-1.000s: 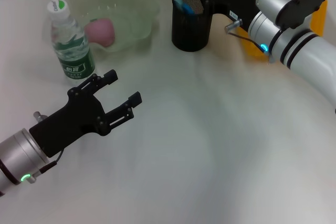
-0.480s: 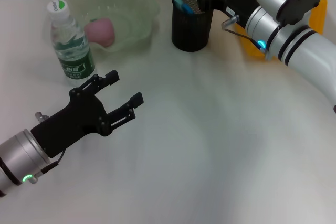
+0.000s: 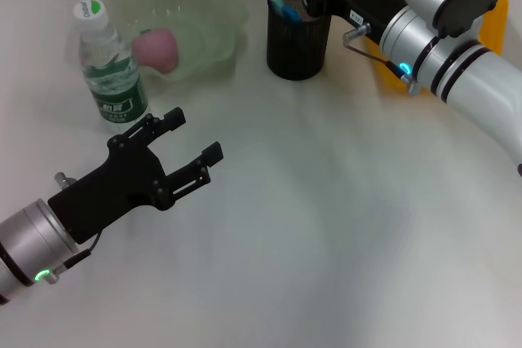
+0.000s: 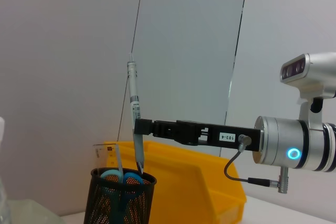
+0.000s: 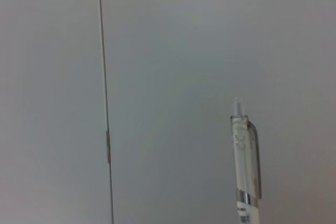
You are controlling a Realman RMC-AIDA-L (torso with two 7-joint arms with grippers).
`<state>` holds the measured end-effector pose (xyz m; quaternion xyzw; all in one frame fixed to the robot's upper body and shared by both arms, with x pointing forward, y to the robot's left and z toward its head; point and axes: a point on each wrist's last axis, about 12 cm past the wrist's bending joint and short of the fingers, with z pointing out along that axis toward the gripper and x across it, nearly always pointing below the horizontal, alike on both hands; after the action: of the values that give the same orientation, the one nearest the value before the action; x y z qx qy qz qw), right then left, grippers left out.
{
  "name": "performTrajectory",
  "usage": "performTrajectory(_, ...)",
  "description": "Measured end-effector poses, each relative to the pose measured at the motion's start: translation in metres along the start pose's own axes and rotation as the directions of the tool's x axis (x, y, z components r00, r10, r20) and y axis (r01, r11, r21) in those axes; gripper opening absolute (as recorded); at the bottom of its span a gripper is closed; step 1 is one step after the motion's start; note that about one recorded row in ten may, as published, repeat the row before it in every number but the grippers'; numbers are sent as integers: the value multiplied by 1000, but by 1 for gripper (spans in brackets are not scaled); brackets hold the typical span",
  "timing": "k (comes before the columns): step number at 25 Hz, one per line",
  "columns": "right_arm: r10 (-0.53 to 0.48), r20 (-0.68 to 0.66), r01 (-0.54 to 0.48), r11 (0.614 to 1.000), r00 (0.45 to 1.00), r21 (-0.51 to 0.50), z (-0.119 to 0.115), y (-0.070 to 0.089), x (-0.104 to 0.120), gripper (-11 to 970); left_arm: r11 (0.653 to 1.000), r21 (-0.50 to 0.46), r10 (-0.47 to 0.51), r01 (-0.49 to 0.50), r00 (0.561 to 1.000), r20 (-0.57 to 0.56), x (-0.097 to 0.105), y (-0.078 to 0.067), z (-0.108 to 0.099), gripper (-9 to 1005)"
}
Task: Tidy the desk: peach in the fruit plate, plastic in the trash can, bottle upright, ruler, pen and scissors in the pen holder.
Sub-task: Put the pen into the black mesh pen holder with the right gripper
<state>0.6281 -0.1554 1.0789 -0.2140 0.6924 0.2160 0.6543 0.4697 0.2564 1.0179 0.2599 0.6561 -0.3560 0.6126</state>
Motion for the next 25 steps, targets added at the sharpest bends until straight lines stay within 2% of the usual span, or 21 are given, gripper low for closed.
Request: performTrajectory(25,-16,-1,16,1000,1000,14,0,-3,-1,127,1000,-2,-4,4,1000,21,-4,3,1,802)
